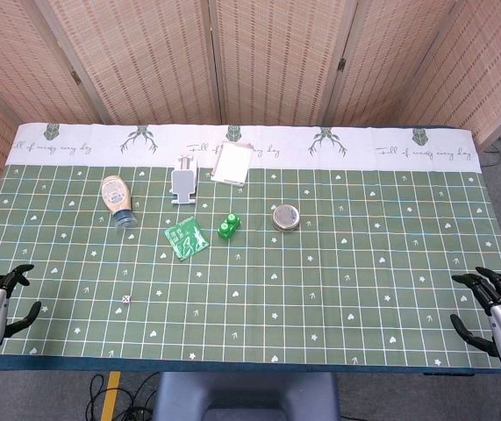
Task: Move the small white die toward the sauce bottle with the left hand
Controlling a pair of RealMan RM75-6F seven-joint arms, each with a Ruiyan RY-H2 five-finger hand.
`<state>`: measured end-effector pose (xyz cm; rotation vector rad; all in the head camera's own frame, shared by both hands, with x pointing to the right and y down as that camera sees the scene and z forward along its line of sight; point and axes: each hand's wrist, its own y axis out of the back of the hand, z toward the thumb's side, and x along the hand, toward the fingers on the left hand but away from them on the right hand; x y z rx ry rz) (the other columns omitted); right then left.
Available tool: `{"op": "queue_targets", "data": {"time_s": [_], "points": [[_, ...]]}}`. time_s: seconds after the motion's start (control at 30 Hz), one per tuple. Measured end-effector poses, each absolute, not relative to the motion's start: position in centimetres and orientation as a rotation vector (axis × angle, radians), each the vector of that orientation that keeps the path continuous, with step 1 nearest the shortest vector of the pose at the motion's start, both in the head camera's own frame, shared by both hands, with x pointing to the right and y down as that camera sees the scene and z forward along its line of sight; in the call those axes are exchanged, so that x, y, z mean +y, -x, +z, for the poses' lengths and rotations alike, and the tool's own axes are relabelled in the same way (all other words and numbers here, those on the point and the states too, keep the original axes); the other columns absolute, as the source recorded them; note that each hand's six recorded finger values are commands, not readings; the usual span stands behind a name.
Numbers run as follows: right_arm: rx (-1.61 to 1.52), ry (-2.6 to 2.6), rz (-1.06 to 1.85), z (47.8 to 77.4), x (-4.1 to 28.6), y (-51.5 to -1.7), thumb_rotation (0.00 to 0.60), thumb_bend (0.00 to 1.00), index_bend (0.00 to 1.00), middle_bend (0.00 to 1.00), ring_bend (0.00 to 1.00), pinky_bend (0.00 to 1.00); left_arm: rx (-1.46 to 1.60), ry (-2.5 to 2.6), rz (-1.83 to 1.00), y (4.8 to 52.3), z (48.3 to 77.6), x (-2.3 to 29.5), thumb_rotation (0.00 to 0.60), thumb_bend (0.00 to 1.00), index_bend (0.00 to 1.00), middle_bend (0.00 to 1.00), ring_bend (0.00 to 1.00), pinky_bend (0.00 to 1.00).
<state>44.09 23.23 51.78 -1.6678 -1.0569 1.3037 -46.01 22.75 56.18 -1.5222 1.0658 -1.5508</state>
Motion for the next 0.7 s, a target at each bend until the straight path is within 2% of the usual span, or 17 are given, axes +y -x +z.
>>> {"op": "queue_targets", "data": {"time_s": [0.5, 0.7], "points": [[-1.073, 1.652, 1.3, 51.4, 23.4, -44.4, 0.6, 0.25, 0.27, 0.3, 0.18, 0.21, 1.022, 1.58, -1.483, 43.9, 56.5, 22.2, 0.6, 0.33, 0.27, 0.45, 0.4, 0.43], [-1.074, 1.65, 1.307, 51.5, 23.4, -44.6, 0.6, 0.25, 0.27, 0.3, 0.18, 0.21, 0.911, 1.66, -1.413, 41.1, 57.8, 21.6, 0.6, 0.31, 0.28, 0.54, 0.47, 0.46]]}}
